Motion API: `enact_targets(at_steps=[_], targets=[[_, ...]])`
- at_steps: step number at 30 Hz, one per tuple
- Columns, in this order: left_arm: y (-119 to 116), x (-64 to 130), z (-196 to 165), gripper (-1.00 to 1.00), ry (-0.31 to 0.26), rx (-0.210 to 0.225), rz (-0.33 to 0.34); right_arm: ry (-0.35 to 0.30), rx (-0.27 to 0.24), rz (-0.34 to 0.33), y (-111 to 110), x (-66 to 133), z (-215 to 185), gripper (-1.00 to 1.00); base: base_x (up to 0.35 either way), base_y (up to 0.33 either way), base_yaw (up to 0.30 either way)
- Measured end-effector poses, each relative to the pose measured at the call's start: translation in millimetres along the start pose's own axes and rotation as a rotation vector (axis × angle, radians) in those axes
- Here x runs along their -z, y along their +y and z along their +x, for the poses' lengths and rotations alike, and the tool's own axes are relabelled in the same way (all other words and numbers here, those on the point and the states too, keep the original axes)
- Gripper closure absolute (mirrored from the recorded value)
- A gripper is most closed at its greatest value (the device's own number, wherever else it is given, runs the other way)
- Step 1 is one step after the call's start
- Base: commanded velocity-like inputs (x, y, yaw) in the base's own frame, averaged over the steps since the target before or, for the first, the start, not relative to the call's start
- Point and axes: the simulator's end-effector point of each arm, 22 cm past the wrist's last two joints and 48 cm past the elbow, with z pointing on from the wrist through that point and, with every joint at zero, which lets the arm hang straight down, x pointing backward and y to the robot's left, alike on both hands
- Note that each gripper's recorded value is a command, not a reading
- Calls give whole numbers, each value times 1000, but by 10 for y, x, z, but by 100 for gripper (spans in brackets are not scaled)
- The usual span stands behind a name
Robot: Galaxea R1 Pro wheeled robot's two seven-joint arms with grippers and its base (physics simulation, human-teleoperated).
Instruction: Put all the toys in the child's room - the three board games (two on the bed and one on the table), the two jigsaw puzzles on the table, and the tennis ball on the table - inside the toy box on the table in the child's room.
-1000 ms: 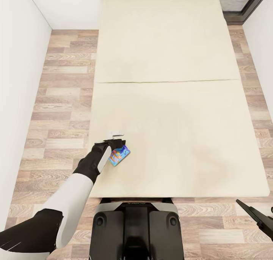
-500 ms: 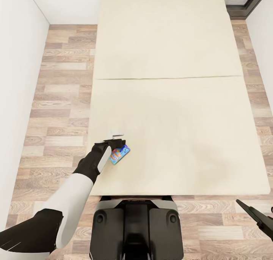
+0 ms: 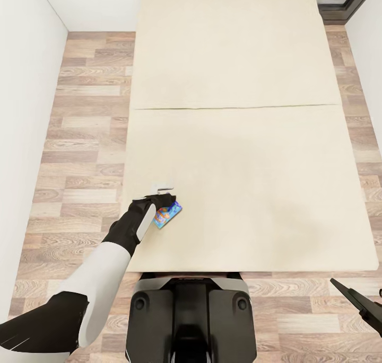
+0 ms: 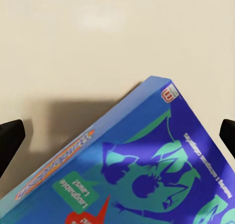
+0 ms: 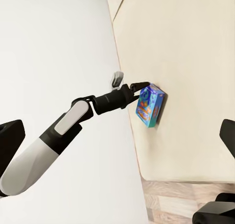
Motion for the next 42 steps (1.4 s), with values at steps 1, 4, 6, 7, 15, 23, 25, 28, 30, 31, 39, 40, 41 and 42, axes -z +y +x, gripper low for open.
enact_targets(at_steps=[1, 4, 6, 7, 15, 23, 25, 28, 30, 31, 39, 40, 41, 42], targets=[[1, 0, -1, -100, 0, 0, 0, 0, 0, 0, 0, 0, 0, -100, 0, 0, 0], [1, 0, -1, -100, 0, 0, 0, 0, 0, 0, -1, 0, 1, -100, 0, 0, 0], [2, 0, -2, -100, 0, 0, 0, 0, 0, 0, -1, 0, 1, -100, 0, 0, 0], [2, 0, -2, -100, -1, 0, 0, 0, 0, 0, 0, 0, 1, -100, 0, 0, 0], [1, -1, -2, -100, -1, 0, 1, 0, 0, 0, -1, 0, 1, -100, 0, 0, 0], [3, -1, -3, -100, -1, 0, 0, 0, 0, 0, -1, -1, 0, -100, -23, 0, 0], [3, -2, -2, -100, 0, 1, 0, 0, 0, 0, -1, -1, -1, -100, -121, -3, 0], [4, -3, -1, -100, 0, 0, -1, 1, 0, 1, -3, -1, -2, -100, -188, -29, 0], [4, -3, -1, -100, 0, 0, -1, 1, 1, 1, -2, 0, -2, -100, -118, -16, 0], [4, -2, -2, -100, 0, 0, -1, 1, 1, 0, -1, 0, -2, -100, -74, -10, 0], [4, -1, -3, -100, -1, 0, -1, 1, 1, 0, -1, 1, -2, -100, -33, -3, 0], [4, -1, -3, -100, -1, 0, -1, 1, 1, 1, -2, 1, -2, -100, -71, -1, 0], [4, -2, -3, -100, -1, 0, -1, 1, 1, 0, -1, 0, -2, -100, -95, -1, 0], [4, -2, -3, -100, -1, 0, -1, 1, 1, 0, -1, 0, -3, -100, -115, -1, 0]])
